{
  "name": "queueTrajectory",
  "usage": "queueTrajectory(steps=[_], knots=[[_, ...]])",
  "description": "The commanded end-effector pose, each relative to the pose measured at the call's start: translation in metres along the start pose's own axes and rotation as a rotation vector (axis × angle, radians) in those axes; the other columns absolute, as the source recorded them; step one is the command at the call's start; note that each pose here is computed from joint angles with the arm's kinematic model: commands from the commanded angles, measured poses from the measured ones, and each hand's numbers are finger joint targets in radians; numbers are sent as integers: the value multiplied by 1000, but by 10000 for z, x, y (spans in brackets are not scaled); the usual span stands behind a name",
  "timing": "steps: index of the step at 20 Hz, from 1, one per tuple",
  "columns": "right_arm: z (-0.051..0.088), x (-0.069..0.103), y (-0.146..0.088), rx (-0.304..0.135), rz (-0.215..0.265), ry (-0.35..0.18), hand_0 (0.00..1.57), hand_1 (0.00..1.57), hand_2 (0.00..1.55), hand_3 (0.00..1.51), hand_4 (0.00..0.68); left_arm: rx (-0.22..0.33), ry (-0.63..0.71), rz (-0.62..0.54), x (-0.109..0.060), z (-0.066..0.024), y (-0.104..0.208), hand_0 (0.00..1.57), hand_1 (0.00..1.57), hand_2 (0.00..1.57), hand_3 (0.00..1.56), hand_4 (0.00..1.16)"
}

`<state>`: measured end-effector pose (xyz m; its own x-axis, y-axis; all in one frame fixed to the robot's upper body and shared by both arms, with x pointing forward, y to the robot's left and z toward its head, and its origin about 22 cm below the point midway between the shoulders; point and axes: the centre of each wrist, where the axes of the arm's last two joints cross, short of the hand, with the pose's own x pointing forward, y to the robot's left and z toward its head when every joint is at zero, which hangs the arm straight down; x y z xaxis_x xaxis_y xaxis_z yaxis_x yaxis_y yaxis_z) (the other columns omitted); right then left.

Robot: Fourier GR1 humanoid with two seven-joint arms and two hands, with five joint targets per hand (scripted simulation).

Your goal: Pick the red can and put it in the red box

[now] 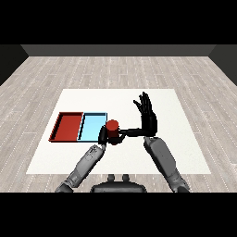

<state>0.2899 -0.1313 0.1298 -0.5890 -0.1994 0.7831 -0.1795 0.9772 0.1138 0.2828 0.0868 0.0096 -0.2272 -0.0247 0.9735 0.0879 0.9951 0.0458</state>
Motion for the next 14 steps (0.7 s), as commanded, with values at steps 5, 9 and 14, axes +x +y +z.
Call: queueTrajectory(steps=[5, 9, 14], knots=[[251, 99, -732, -117, 26, 2, 0, 0, 0, 0, 0, 57, -37, -41, 115, -60, 509, 1571, 1571, 1571, 1468, 1134], [366, -22, -1171, -195, 80, 29, 0, 0, 0, 0, 0, 85, -83, -114, 208, -78, 729, 1571, 1571, 1571, 1462, 1118], [759, -211, -1215, -192, 138, 137, 0, 0, 0, 0, 0, 132, -64, -236, 410, -127, 1138, 1571, 1571, 1552, 1437, 1115]])
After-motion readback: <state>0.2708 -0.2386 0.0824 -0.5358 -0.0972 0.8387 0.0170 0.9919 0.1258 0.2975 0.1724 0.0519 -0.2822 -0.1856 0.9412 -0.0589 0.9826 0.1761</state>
